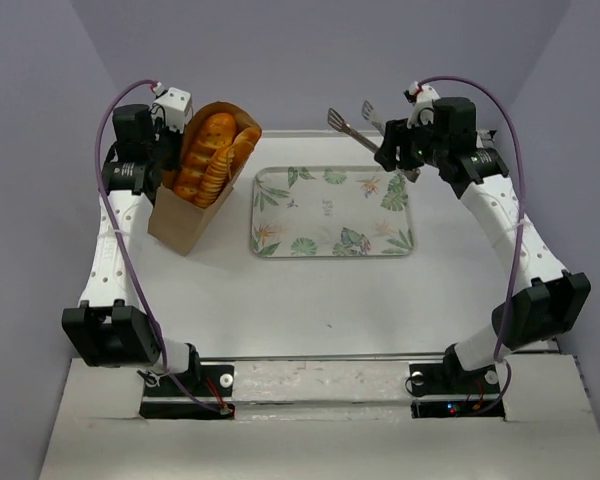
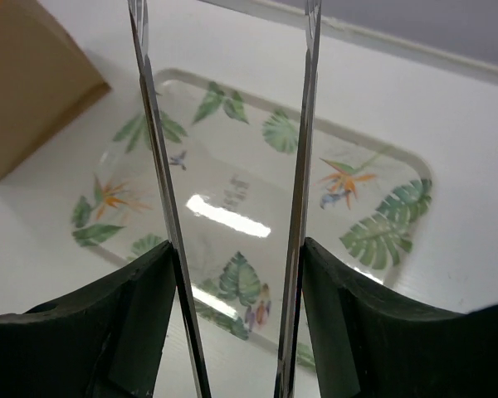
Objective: Take the fake bread out of the paper bag
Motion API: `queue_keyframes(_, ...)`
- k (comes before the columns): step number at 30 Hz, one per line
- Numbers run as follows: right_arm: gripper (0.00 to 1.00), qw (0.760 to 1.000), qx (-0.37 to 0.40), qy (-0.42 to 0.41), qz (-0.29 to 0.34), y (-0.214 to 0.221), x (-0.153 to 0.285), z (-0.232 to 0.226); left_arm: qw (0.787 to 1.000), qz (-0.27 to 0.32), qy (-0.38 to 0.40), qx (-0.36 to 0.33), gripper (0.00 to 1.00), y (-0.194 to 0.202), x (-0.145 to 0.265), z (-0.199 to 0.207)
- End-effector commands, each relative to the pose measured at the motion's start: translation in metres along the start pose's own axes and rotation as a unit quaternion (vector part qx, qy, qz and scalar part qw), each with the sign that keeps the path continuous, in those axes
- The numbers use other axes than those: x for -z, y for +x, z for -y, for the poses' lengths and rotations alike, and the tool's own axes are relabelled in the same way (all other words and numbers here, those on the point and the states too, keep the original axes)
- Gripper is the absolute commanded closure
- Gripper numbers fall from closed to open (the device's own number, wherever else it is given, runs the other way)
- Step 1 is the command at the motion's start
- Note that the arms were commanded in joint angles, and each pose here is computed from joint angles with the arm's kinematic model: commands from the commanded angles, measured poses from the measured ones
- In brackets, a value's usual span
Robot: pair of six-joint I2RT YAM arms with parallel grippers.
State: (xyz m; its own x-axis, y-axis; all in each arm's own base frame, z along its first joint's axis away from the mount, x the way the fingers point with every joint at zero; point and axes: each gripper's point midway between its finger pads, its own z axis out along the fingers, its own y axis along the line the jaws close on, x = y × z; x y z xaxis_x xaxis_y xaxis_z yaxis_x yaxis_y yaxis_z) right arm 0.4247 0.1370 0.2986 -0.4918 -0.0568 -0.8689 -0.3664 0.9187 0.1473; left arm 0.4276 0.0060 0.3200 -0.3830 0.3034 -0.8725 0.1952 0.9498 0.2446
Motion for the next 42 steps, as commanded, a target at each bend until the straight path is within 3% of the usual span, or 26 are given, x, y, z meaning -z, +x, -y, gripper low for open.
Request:
queue_keyframes(1, 0.36, 0.994, 0.019, -0.078, 0.069, -0.051, 0.034, -0.056, 0.999, 0.030, 0.021, -0.023, 1.00, -0.014, 0.019, 0.025)
queue_keyframes(10, 0.37, 0.969, 0.113, -0.195, 0.102, -0.060, 0.055, -0.150, 0.998, 0.015, 0.051, -0.030, 1.00, 0.001, 0.018, 0.058)
queue_keyframes(18, 0.38, 0.953, 0.162, -0.243, 0.078, -0.033, 0.038, -0.190, 0.997, 0.012, 0.062, -0.034, 1.00, 0.002, 0.024, 0.071)
queue_keyframes(26, 0.38, 0.949, 0.180, -0.250, 0.068, -0.021, 0.020, -0.198, 0.998, 0.014, 0.067, -0.016, 1.00, 0.000, 0.027, 0.075)
queue_keyframes(42, 0.39, 0.959, 0.169, -0.222, 0.046, -0.022, -0.036, -0.197, 0.996, 0.021, 0.080, -0.042, 1.00, -0.004, 0.028, 0.078)
